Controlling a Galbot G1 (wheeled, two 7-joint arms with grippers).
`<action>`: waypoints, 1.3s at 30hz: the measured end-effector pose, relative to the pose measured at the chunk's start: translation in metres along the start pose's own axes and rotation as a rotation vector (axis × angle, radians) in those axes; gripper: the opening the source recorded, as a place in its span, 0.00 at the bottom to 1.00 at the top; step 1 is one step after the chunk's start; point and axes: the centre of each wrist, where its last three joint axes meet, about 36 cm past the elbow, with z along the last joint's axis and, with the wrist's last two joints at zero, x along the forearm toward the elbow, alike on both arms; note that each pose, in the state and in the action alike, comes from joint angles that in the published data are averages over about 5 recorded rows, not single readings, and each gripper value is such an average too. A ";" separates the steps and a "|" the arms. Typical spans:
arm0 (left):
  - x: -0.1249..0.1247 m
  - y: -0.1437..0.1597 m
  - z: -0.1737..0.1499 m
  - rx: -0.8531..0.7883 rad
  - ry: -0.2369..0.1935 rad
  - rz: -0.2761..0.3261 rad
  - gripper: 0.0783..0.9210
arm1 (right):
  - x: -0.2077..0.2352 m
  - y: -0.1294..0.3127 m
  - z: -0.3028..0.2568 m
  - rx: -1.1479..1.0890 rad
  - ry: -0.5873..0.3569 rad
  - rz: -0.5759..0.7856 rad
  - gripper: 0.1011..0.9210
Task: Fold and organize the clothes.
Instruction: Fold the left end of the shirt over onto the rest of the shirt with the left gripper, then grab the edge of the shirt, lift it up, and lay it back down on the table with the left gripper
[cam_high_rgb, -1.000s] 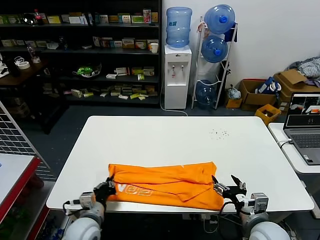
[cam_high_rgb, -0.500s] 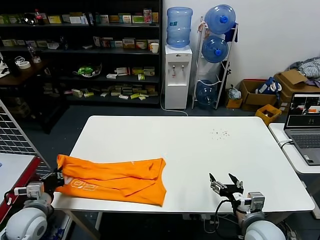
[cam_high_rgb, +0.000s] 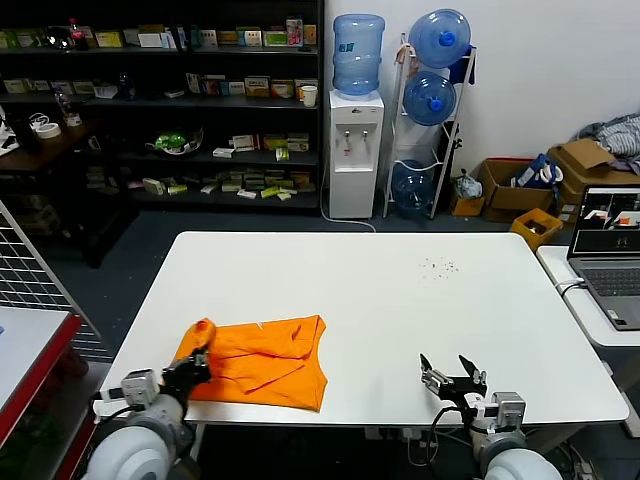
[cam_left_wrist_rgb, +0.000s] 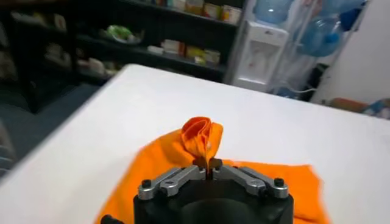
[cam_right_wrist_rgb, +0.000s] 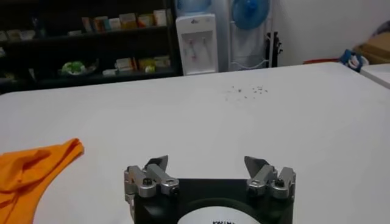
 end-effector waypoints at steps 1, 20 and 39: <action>-0.001 -0.008 0.000 0.017 0.005 0.017 0.04 | 0.000 0.001 0.001 -0.001 0.002 0.001 0.88; -0.047 -0.083 0.002 0.114 0.027 0.149 0.11 | -0.005 0.006 0.008 -0.011 0.012 0.010 0.88; -0.034 -0.018 -0.003 0.048 0.005 0.081 0.74 | -0.011 0.005 0.010 -0.018 0.015 0.007 0.88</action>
